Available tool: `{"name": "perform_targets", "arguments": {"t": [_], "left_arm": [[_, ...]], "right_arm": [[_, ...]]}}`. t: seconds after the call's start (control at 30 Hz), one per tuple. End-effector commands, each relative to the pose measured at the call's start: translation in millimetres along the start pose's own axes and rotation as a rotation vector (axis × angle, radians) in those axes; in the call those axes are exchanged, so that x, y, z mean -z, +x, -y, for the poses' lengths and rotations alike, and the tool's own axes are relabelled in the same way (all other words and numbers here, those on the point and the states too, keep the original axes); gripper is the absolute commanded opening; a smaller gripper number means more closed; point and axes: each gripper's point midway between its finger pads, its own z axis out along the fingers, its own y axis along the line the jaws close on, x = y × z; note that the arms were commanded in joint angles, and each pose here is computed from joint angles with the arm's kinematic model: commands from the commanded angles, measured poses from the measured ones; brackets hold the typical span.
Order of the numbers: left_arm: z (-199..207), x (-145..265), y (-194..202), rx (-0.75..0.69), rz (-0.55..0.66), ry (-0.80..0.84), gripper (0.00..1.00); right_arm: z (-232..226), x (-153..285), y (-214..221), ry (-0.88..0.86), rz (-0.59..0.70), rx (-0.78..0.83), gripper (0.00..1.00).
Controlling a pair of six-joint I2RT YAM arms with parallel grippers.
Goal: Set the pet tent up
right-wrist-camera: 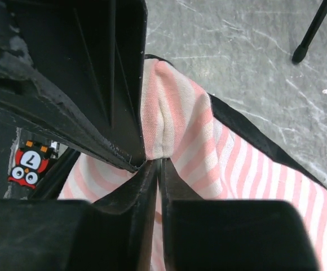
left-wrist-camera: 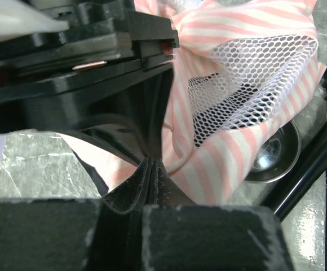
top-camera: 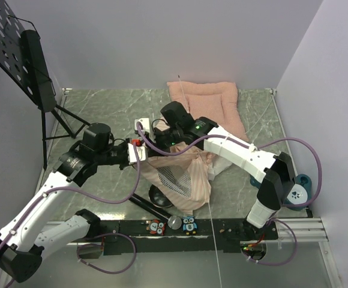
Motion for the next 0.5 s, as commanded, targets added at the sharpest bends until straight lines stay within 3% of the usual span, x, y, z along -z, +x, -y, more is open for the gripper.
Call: {"name": "perform_targets", "arguments": {"t": [0.0,0.07,0.3,0.33,0.47], "left_arm": [[-10.0,5.0,-12.0,-0.035,0.043,-0.061,0.01],[-8.6,7.7,-11.9,-0.036,0.048,-0.066,0.01],[-9.2,6.5,-12.7,-0.031,0.049,-0.061,0.01],[-8.5,6.0,-12.6,-0.033,0.050,-0.056,0.01],[-9.0,3.9,-10.6,-0.036,0.044,-0.050,0.01]], "right_arm": [[5.6,13.9,-6.7,0.008,0.030,-0.001,0.28],[8.6,15.6,4.8,0.016,0.017,-0.013,0.37],[10.2,9.7,29.7,-0.009,-0.025,-0.032,0.48],[11.7,8.5,29.3,-0.006,-0.021,-0.025,0.44],[15.2,4.7,24.9,-0.011,-0.005,-0.026,0.00]]}}
